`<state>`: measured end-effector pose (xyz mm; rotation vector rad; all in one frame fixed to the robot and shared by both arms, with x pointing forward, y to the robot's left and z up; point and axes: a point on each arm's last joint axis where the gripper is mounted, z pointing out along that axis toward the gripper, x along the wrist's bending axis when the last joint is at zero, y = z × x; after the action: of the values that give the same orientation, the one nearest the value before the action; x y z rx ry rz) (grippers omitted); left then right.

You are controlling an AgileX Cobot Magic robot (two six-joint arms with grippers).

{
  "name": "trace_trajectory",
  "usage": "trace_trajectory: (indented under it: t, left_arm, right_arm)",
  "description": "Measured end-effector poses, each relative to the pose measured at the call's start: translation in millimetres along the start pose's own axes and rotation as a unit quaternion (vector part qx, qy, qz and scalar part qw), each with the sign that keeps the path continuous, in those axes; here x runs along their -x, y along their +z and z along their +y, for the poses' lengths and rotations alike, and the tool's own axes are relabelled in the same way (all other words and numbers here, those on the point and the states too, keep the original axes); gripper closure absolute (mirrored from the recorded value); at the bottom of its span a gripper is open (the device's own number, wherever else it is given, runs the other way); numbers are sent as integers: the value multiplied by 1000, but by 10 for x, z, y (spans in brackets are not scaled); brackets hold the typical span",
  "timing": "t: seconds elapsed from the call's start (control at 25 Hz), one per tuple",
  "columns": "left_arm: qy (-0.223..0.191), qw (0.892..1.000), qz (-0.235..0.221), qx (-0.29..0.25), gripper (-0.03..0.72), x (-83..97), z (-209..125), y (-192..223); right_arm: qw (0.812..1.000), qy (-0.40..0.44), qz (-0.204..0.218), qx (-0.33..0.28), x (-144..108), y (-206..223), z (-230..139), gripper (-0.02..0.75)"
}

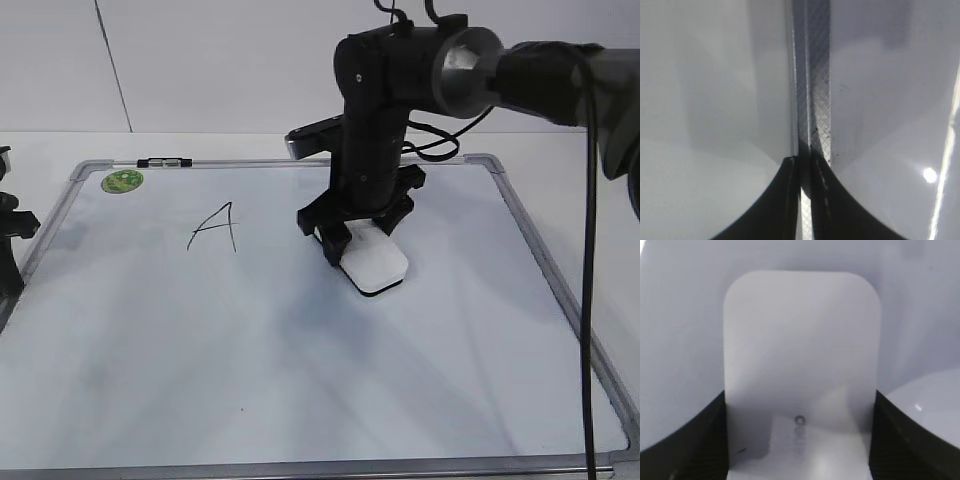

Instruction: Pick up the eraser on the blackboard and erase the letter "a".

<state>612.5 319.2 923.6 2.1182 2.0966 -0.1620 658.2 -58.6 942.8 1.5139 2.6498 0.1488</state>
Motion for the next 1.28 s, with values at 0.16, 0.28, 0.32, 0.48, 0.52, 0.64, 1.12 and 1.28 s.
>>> trace_trajectory:
  t: [0.16, 0.28, 0.32, 0.48, 0.52, 0.64, 1.12, 1.28]
  left_arm:
    - [0, 1000, 0, 0, 671, 0, 0, 0]
    - [0, 1000, 0, 0, 671, 0, 0, 0]
    - [0, 1000, 0, 0, 671, 0, 0, 0]
    - [0, 1000, 0, 0, 671, 0, 0, 0]
    - [0, 1000, 0, 0, 671, 0, 0, 0]
    - [0, 1000, -1, 0, 671, 1, 0, 0]
    - [0, 1000, 1, -1, 671, -7, -3, -1]
    - [0, 1000, 1, -1, 671, -7, -3, -1]
  right_arm:
    - [999, -41, 2, -2, -387, -12, -17, 209]
    - [998, -67, 6, -3, -639, -22, -43, 209]
    - [998, -70, 5, -3, -657, -22, -47, 209]
    - [998, -63, 0, -3, -568, -19, -36, 209]
    - [998, -57, 3, -4, -538, -17, -33, 209]
    - [1000, -30, 4, -5, -292, -8, -16, 209]
    - [996, 57, -39, 55, 624, -759, -141, 209]
    - [993, 64, -42, 90, 605, -1200, -291, 209]
